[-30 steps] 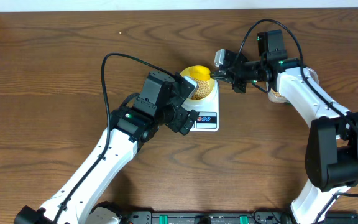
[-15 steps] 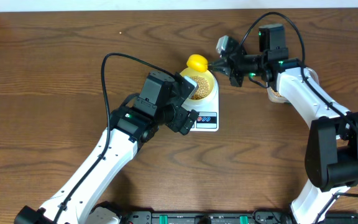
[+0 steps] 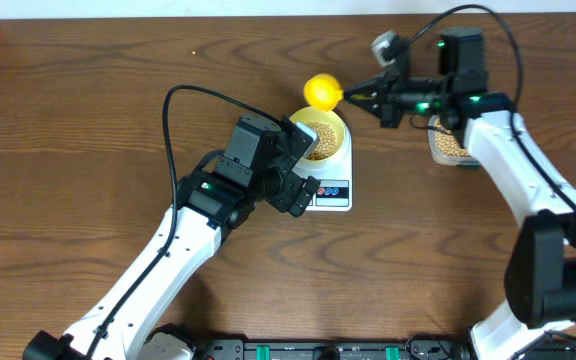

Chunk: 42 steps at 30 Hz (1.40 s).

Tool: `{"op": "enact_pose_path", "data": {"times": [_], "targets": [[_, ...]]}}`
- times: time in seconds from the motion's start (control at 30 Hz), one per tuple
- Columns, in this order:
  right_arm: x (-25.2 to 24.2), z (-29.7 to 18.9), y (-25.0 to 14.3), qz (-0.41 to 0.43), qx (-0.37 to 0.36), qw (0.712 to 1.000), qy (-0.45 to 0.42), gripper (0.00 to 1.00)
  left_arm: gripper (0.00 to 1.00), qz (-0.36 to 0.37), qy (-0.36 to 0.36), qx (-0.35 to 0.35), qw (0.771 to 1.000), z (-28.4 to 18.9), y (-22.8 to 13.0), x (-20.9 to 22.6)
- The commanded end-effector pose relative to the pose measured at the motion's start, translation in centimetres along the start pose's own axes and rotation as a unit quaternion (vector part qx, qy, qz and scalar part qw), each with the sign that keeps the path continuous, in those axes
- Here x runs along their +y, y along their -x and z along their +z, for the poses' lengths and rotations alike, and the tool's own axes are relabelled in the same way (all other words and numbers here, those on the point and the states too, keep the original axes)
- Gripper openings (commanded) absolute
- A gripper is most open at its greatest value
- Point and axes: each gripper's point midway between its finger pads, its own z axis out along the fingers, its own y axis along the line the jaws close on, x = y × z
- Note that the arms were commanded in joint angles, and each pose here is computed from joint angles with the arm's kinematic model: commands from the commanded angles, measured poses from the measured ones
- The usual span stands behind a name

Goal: Scoop item into bowl and weigh 50g on scale
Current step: 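Return the empty scoop right to the soybean tub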

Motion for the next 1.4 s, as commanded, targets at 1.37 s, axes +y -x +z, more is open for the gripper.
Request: {"op": "enact_pose_path", "data": {"times": [1.37], "targets": [[-12.8, -22.5, -9.6, 0.221, 0.12, 0.737, -0.627, 0.01, 0.93, -0.004, -0.005, 0.007, 1.0, 0.3, -0.5, 0.0]]}}
